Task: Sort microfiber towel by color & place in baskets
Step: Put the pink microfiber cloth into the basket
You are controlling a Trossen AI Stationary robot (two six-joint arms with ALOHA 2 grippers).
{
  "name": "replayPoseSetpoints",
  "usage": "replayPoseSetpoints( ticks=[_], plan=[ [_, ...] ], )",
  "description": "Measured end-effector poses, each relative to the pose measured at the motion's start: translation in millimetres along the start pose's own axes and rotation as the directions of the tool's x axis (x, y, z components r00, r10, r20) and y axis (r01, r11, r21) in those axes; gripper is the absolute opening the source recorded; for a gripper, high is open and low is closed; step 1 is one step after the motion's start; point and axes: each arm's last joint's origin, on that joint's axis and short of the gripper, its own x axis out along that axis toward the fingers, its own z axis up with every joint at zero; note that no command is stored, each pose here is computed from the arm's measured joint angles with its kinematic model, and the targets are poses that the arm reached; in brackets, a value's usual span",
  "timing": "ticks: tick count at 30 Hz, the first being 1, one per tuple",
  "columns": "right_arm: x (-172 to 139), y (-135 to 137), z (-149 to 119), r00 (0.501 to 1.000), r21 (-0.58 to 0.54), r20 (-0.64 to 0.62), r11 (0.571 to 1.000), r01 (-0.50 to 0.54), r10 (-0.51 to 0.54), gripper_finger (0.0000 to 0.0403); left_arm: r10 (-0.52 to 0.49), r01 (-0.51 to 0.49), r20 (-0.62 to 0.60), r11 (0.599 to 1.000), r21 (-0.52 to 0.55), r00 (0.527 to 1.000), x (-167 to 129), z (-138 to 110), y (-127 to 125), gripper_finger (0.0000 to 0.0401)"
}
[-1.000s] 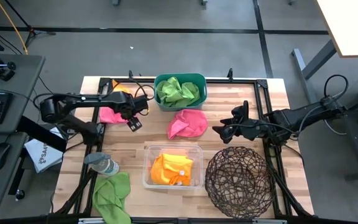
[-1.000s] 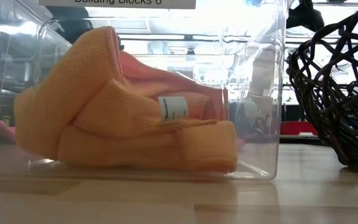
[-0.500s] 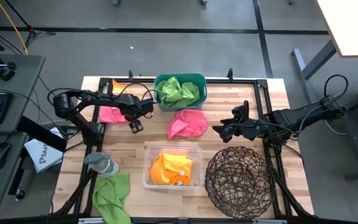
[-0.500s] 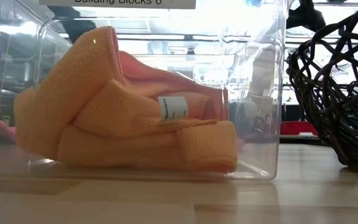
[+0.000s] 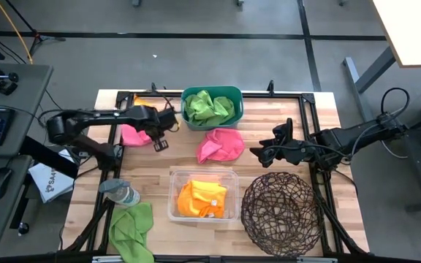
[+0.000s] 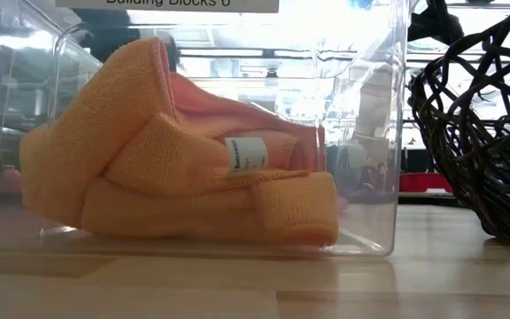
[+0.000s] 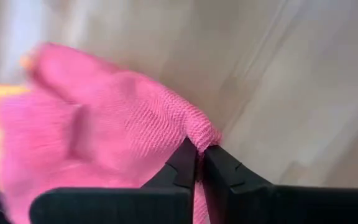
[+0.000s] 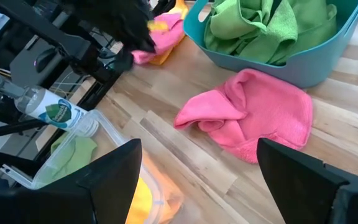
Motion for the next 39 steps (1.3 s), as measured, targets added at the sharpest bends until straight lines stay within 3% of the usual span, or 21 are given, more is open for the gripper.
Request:
replayPoseSetpoints(
  ticks=[4,7,12,18,28,39],
  plan=[
    [0,0,0,1.000,-0.011,0.002,1.000,0.000,0.000,0.0314,-0.010,0.019,0.180,0.999,-0.048,0.984,-49,2,11,0.0001],
    [0,0,0,1.000,-0.017,0.002,1.000,0.000,0.000,0.0314,-0.005,0.034,0.335,0.996,-0.081,0.942,-89,3,21,0.0001],
    [0,0,0,1.000,-0.053,0.011,0.999,0.005,-0.004,0.0314,0.014,0.075,0.560,0.988,-0.135,0.828,-150,4,35,0.0001],
    [0,1,1,1.000,-0.068,0.022,0.998,0.003,-0.001,0.0314,0.025,0.133,0.735,0.979,-0.157,0.677,-202,13,41,0.0000],
    [0,1,1,1.000,-0.075,0.026,0.997,0.001,0.000,0.0314,-0.044,0.229,0.897,0.971,-0.065,0.439,-237,32,18,0.0000],
    [0,1,1,0.999,-0.065,0.034,0.998,0.006,-0.004,0.0314,-0.194,0.252,0.928,0.961,0.114,0.319,-252,31,-15,0.0000]
  ],
)
